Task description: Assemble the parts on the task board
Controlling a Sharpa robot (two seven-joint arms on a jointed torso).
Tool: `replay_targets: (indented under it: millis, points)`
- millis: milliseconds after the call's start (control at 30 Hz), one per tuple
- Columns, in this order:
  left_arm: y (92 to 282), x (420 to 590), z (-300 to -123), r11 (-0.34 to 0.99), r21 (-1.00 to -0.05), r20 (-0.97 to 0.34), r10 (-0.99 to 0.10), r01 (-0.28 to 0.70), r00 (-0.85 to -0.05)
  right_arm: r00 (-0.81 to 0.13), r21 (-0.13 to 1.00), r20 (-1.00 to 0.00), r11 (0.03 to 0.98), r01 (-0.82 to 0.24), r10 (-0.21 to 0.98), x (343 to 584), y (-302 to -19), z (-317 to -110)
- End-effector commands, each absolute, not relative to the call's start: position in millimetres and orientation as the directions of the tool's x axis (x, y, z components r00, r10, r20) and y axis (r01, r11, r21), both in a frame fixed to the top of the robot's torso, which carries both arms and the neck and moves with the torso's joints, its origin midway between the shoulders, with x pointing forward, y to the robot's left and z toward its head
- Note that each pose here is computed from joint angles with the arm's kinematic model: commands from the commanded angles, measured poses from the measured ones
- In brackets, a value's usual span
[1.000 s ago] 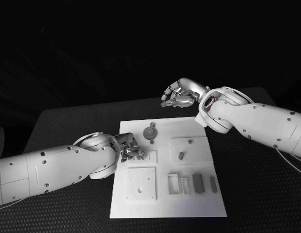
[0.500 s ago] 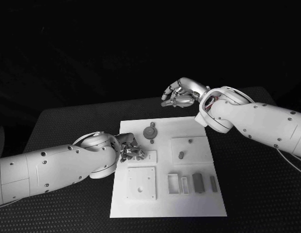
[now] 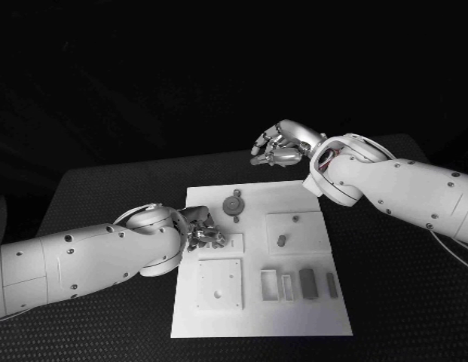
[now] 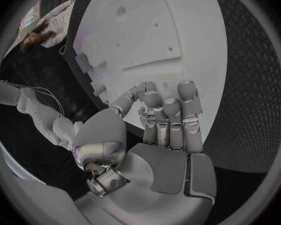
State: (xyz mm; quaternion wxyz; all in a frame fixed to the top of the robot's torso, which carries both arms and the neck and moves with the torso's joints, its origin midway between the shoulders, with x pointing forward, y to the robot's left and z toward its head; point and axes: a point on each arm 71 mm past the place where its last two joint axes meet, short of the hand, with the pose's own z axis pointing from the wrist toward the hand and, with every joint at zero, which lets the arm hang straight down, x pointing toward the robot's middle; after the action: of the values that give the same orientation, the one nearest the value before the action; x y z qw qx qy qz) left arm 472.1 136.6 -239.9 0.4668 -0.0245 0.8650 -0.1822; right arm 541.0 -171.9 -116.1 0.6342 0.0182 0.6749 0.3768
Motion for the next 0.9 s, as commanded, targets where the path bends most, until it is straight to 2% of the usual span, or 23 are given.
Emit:
replay_targets:
  millis: [33,900]
  points:
    - [135.1,471.7,-240.1,0.931,-0.339,-0.805,-0.214,0.133,-0.553,-0.202,0.532,-0.842,0.711,-0.46,0.5,540.4,-170.9,-116.3]
    - [134.6,471.9,-240.1,0.931,-0.336,-0.812,-0.21,0.142,-0.544,-0.203,0.532,-0.842,0.711,-0.46,0.499,540.3,-171.1,-116.5]
